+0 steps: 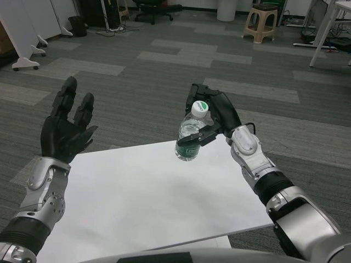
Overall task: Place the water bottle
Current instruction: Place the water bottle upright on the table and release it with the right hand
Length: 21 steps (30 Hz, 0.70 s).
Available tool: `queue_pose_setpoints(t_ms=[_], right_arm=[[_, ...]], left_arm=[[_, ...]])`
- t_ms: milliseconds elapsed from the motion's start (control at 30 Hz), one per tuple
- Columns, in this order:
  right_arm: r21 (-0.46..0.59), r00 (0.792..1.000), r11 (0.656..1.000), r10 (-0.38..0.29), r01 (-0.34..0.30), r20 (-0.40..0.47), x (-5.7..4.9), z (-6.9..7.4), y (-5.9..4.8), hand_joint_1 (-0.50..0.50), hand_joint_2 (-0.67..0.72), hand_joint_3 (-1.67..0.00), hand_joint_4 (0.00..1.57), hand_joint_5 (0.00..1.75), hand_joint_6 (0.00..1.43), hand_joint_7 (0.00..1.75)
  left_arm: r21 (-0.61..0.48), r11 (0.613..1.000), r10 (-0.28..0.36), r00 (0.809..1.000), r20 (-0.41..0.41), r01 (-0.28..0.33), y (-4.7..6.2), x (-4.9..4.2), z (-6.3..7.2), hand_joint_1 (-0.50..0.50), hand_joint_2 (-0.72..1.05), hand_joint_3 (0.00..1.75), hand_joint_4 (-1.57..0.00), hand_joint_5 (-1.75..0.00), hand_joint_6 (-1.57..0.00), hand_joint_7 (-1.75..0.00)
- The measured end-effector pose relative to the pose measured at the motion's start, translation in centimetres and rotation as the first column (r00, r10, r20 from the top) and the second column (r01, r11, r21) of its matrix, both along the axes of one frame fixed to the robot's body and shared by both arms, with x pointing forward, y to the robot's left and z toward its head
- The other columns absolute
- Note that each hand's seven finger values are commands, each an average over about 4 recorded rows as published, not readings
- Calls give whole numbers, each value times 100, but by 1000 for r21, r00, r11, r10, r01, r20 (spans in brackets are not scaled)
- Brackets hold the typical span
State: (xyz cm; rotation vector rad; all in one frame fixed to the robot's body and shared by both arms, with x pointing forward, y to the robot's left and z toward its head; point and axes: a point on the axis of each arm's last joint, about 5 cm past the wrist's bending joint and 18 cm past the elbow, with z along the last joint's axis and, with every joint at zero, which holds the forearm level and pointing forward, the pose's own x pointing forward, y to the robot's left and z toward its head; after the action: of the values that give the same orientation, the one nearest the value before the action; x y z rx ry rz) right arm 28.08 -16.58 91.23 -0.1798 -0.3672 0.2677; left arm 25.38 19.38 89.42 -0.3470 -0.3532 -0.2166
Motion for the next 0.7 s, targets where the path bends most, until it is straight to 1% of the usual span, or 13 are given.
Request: queue_pose_setpoints(t_ms=[533,700], right_arm=[[0,1000,1000,-1,1,-1,0,-1,-2,29,-16,-40,116,175,74,168],[6,1000,1000,-26,26,-12,3,-21,-48,29,-16,-40,117,175,76,168]], left_arm=[[0,1000,0,1000,0,0,0,0,0,-50,52,26,0,0,0,0],[-1,1000,1,1000,0,-1,1,0,0,-50,52,26,0,0,0,0]])
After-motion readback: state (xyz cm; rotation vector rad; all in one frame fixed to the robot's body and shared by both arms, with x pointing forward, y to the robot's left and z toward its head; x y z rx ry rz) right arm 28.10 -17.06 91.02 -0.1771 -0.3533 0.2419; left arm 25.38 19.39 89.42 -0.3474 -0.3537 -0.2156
